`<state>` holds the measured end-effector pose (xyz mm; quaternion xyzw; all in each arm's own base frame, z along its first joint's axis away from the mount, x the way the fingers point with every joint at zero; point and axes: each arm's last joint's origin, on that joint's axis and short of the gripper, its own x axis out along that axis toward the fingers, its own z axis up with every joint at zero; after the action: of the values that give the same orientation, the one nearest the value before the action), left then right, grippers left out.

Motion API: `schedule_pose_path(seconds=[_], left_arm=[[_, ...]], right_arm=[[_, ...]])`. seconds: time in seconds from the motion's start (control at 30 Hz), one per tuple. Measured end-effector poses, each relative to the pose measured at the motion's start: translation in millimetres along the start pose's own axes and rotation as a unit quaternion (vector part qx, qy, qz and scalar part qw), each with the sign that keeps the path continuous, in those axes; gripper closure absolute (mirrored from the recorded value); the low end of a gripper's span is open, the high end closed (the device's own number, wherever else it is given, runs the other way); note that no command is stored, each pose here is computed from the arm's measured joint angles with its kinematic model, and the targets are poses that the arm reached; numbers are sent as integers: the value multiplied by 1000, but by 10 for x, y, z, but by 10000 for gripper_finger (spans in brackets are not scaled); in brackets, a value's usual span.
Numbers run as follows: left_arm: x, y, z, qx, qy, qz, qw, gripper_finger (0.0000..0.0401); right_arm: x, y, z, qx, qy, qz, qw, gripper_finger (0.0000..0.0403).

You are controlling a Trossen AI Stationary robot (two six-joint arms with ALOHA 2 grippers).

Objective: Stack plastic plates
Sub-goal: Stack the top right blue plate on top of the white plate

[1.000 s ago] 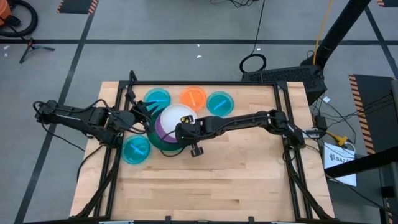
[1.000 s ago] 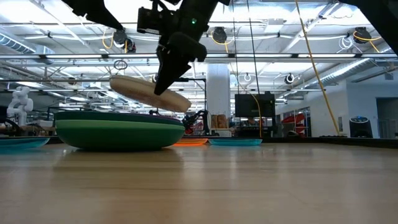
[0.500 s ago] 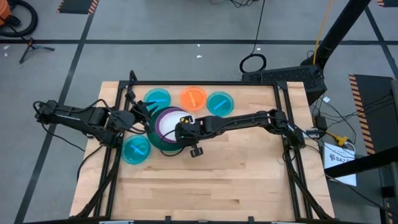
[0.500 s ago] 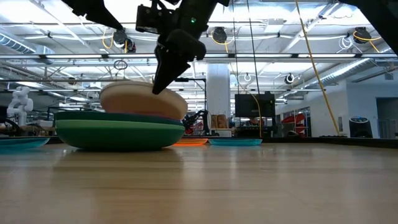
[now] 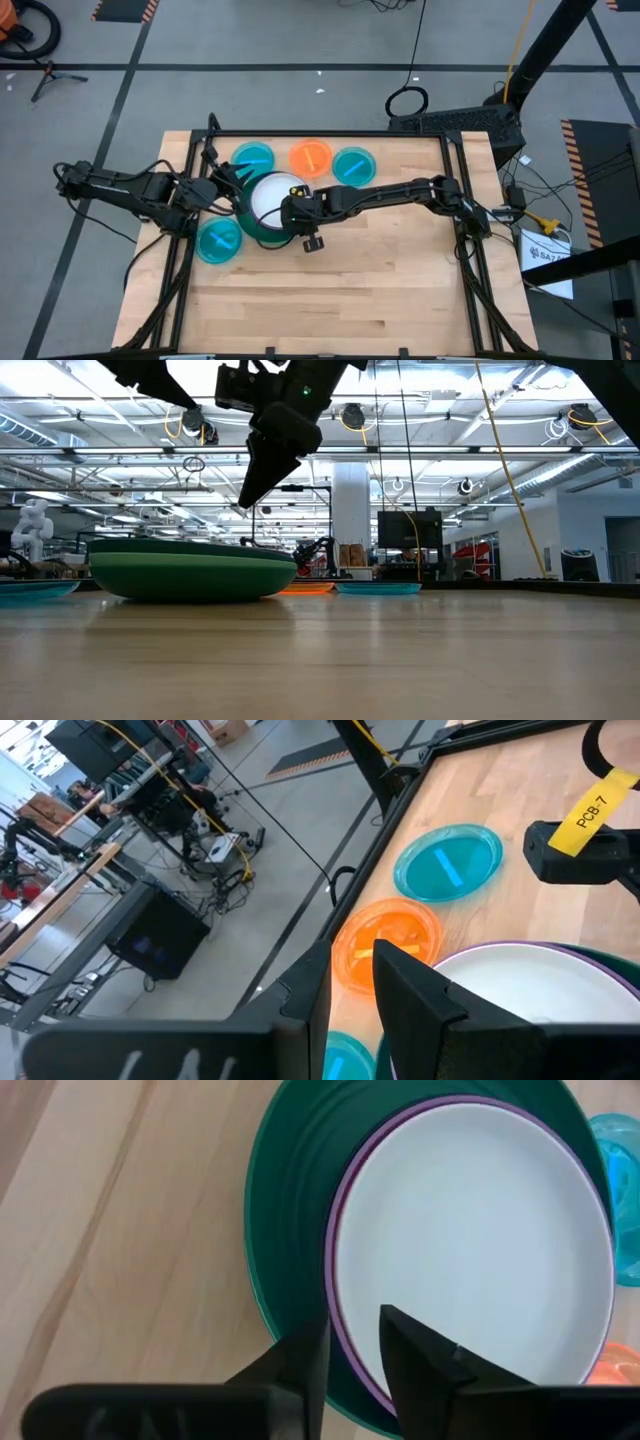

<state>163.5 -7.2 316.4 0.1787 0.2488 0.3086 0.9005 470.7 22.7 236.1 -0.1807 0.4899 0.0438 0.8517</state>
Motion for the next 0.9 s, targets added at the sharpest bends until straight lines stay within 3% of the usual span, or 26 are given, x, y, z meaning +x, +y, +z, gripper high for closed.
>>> schedule_pose_path(seconds=[0.3, 0.73, 0.9], left_arm=[[0, 0, -5, -12, 2, 0, 1000, 316], [-3, -11, -80, -37, 30, -10, 999, 316], [-6, -13, -115, -52, 44, -11, 998, 316]], right_arm=[[-118, -131, -54, 49, 11, -5, 999, 321], [-469, -169, -312, 94, 125, 17, 988, 358], [-558, -218, -323, 99, 120, 15, 988, 364]])
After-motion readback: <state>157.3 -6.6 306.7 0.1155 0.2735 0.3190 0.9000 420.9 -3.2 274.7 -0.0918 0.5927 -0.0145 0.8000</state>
